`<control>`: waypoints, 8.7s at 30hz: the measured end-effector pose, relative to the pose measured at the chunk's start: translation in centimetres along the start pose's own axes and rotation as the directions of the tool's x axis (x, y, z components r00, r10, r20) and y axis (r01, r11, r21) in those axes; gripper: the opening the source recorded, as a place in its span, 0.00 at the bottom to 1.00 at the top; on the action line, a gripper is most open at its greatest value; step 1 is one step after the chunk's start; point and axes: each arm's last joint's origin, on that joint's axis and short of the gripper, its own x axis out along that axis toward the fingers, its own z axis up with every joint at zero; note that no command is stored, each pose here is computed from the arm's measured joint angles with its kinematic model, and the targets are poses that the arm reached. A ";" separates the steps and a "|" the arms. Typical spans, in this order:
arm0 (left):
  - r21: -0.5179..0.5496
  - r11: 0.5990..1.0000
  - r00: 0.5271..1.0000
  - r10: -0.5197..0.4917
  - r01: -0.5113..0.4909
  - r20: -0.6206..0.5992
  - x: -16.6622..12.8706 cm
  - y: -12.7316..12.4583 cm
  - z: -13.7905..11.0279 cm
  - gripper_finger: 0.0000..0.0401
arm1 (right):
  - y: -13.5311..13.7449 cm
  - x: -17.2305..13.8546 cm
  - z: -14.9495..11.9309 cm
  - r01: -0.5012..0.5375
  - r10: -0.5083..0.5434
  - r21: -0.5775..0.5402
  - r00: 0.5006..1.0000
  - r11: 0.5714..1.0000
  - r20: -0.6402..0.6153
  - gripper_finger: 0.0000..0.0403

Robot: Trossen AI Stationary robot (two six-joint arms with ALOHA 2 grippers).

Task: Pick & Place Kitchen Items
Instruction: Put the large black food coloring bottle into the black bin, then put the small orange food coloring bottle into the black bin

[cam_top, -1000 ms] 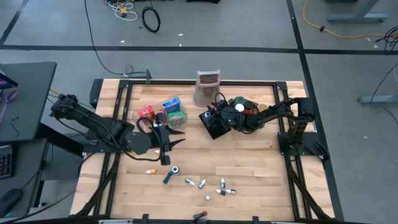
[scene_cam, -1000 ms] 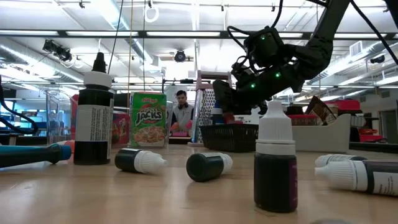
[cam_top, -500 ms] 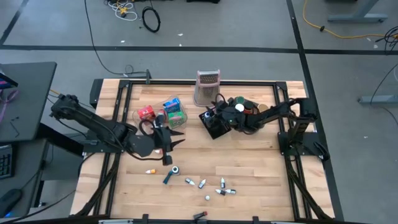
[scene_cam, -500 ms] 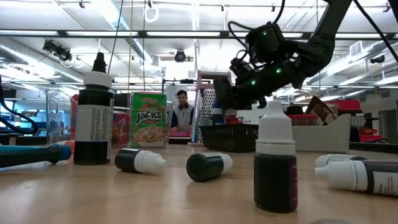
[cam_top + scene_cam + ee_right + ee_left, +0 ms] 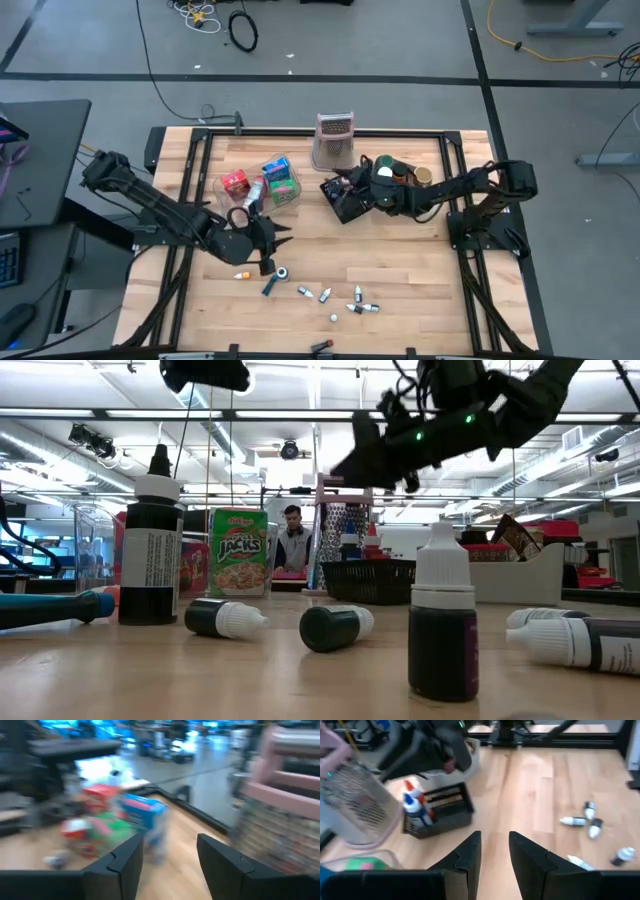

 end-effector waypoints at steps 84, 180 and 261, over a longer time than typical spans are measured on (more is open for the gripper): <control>0.078 0.929 0.930 -0.365 0.361 0.046 3.1 -1.0 -12.6 0.20 | 1.2 -0.8 -0.8 -0.125 0.121 -0.026 0.986 0.992 -0.117 0.48; -0.097 0.978 0.963 0.199 -0.184 0.181 20.5 10.1 -6.1 0.38 | -4.3 -11.4 5.3 -0.067 0.018 -0.122 0.930 0.990 -0.366 0.48; 0.001 1.000 0.764 -0.009 0.013 -0.646 4.4 1.8 -9.2 0.53 | -3.2 -11.1 4.1 -0.386 0.367 0.000 0.878 0.923 -0.307 0.48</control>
